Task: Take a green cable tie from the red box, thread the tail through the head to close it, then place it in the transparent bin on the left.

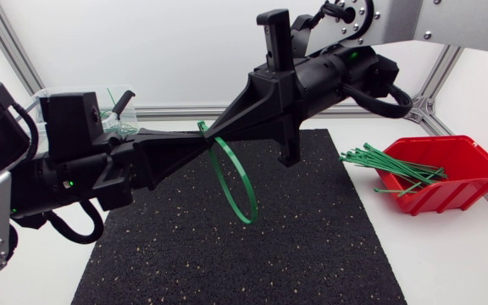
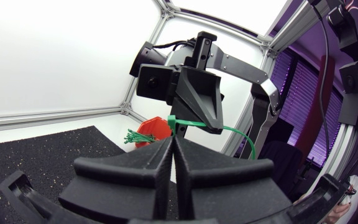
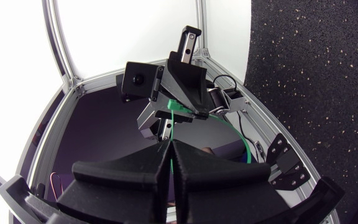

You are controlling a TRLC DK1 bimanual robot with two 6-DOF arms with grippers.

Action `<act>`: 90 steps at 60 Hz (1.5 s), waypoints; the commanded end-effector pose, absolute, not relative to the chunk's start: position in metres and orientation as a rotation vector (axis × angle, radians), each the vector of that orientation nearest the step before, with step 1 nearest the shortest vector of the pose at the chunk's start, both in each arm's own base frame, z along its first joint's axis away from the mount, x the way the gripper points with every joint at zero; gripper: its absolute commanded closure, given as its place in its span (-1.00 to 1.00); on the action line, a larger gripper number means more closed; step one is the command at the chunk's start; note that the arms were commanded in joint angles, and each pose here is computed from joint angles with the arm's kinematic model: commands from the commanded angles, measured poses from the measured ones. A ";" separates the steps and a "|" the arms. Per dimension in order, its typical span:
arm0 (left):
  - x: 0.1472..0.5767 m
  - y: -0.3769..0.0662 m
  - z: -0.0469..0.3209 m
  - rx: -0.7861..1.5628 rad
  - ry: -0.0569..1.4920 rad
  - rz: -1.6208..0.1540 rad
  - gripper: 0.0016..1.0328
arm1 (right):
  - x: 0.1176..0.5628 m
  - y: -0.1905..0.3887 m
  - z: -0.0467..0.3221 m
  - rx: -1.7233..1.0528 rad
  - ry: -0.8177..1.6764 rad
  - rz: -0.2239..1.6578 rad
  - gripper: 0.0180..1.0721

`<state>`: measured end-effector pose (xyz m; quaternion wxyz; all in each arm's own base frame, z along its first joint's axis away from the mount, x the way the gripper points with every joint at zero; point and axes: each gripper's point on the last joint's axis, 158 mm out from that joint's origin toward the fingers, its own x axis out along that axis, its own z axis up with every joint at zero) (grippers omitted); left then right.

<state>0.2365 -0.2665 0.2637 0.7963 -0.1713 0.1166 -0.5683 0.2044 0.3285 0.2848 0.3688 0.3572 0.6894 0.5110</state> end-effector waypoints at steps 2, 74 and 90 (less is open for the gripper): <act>0.233 -0.267 0.256 -0.374 0.265 -1.226 0.94 | 0.201 0.326 0.290 0.931 1.776 1.305 0.89; 0.211 -0.275 0.268 -0.289 0.172 -1.275 0.93 | 0.216 0.337 0.273 0.950 1.829 1.272 0.89; 0.205 -0.282 0.262 -0.224 0.158 -1.265 0.93 | 0.210 0.335 0.283 0.935 1.804 1.295 0.89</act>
